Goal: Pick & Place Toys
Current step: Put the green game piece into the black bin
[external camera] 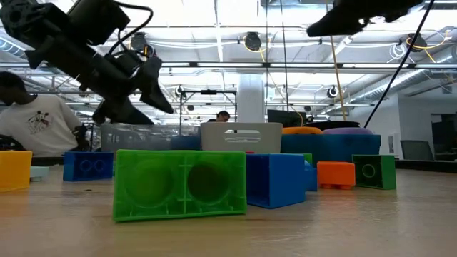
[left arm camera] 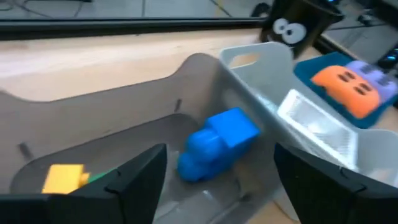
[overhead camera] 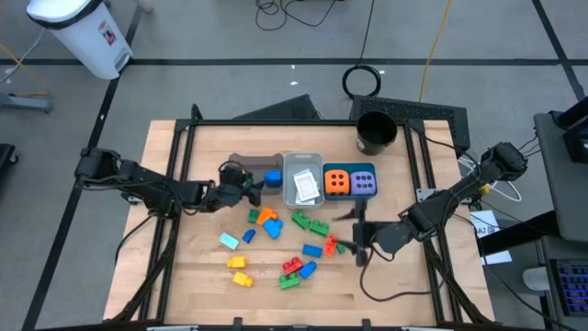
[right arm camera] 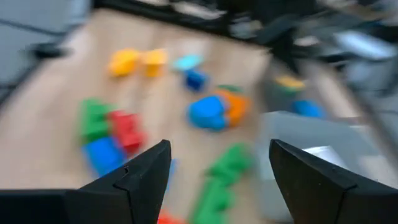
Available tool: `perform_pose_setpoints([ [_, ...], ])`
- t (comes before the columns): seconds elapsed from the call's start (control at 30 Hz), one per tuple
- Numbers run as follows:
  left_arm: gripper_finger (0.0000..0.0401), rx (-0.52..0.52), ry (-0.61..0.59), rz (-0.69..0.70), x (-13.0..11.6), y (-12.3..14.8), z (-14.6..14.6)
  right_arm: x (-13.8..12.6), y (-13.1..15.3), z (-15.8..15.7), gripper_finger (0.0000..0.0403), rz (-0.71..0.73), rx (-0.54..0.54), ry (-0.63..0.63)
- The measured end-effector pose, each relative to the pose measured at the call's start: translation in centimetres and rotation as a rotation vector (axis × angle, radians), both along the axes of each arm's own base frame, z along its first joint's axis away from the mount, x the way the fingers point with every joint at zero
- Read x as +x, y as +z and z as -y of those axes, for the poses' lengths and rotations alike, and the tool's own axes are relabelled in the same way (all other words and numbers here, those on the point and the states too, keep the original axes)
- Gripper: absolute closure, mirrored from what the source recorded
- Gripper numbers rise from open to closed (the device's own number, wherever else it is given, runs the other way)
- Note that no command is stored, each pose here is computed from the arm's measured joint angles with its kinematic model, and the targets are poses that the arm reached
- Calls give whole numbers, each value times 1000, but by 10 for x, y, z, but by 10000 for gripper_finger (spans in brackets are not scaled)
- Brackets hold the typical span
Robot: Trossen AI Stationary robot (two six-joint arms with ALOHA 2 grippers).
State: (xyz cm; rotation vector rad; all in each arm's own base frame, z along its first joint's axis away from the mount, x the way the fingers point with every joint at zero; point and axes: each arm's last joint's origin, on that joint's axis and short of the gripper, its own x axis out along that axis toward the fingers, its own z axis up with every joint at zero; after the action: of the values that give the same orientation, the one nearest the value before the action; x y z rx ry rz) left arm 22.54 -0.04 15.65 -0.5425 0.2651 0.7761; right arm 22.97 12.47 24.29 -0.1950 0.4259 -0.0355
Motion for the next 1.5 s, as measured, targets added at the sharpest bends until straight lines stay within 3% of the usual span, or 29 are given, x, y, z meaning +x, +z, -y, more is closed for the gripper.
perform_pose_setpoints([
  [0.17, 78, -9, -57, 47, 2, 7, 1, -4, -13, -5, 140, -155, 129, 145],
  [0.37, 83, -27, -78, 68, 3, 9, 2, -12, -58, 0, 140, -279, 151, 129],
  [0.67, 85, -28, -78, 69, 3, 9, 2, -18, -100, 8, 140, -187, 146, 172],
  [0.83, 88, -27, -78, 68, 3, 9, 2, -11, -118, 9, 140, -258, 181, 226],
  [1.1, 87, -25, -77, 67, 3, 9, 2, -2, -131, 20, 142, -298, 182, 175],
  [1.27, 91, -24, -77, 65, 3, 9, 2, -3, -131, 19, 175, -314, 209, 220],
  [1.5, 89, -24, -76, 65, 3, 9, 2, -3, -131, 19, 262, -322, 219, 235],
])
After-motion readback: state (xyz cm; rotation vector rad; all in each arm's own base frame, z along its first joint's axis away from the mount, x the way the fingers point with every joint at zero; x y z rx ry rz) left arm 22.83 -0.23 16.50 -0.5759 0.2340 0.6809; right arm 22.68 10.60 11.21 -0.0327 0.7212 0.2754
